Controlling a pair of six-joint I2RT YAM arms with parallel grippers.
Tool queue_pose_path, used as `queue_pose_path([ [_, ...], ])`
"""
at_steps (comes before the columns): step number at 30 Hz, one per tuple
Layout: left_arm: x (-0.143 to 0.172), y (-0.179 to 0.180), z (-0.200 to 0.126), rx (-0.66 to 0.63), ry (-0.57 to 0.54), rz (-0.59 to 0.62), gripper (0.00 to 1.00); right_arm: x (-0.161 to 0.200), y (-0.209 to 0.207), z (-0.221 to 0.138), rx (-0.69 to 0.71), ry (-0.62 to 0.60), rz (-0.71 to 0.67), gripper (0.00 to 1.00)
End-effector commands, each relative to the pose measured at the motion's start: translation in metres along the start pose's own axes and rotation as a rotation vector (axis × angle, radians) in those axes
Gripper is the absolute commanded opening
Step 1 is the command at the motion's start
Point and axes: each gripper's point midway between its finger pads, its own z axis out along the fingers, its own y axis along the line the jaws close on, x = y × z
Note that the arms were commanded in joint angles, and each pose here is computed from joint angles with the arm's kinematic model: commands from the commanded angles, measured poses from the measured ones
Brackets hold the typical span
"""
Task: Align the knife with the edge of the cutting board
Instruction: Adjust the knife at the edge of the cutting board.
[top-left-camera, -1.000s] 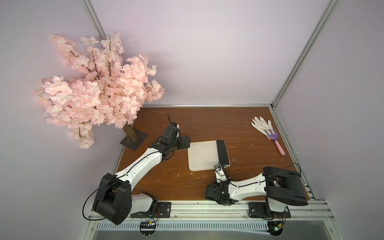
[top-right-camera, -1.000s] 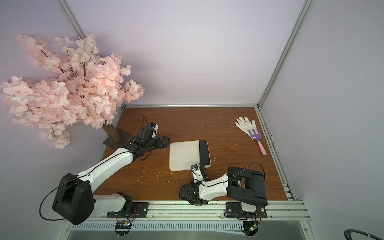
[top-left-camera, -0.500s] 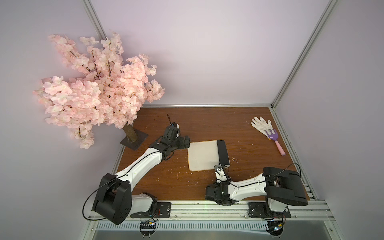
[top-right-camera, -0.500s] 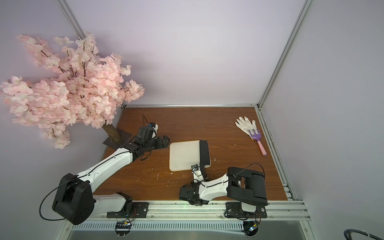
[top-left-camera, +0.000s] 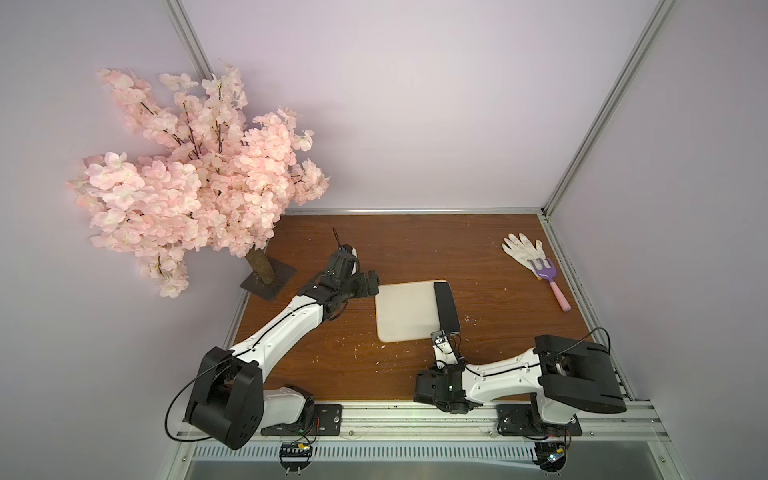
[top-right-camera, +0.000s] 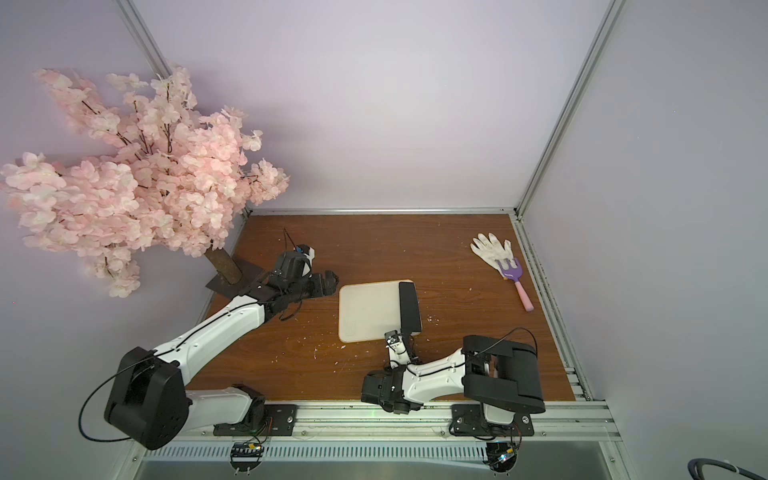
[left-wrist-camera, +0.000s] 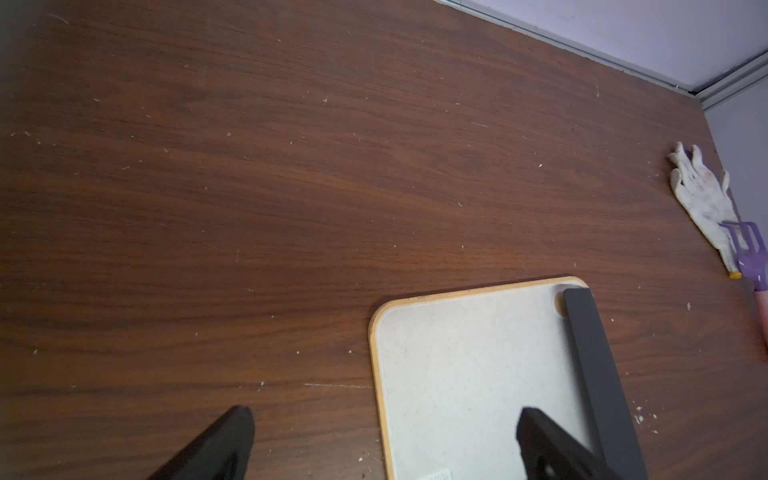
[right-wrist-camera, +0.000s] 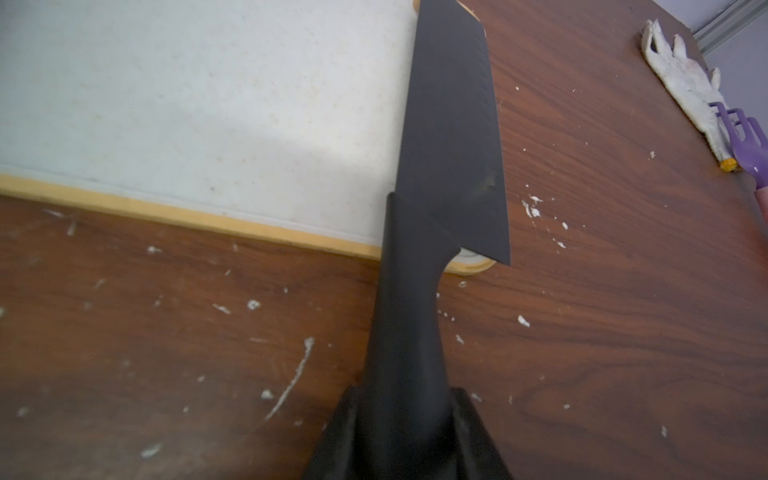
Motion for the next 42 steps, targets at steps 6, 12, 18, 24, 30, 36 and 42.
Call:
queue_pose_path([
  [6, -0.003, 0.003, -0.004, 0.006, -0.014, 0.000, 1.00, -0.002, 0.003, -0.005, -0.009, -0.008, -0.021, 0.35],
  [12, -0.004, 0.003, -0.006, 0.008, -0.018, -0.001, 1.00, -0.002, 0.003, -0.004, -0.005, -0.003, -0.016, 0.37],
  [18, -0.004, 0.002, -0.007, 0.010, -0.020, -0.002, 1.00, 0.000, 0.005, 0.002, 0.009, 0.016, -0.017, 0.36],
  [24, -0.003, 0.002, -0.006, 0.011, -0.019, -0.002, 1.00, -0.001, 0.003, 0.005, 0.015, 0.026, 0.000, 0.34],
  [30, -0.003, 0.002, -0.007, 0.014, -0.019, -0.001, 1.00, -0.004, 0.006, 0.007, 0.012, 0.032, 0.004, 0.33],
  [36, -0.003, 0.002, -0.007, 0.013, -0.018, 0.002, 1.00, -0.005, 0.010, 0.008, 0.009, 0.039, 0.002, 0.33],
  [42, -0.004, 0.002, -0.007, 0.015, -0.018, 0.002, 1.00, -0.006, 0.014, 0.004, -0.045, 0.047, 0.025, 0.45],
])
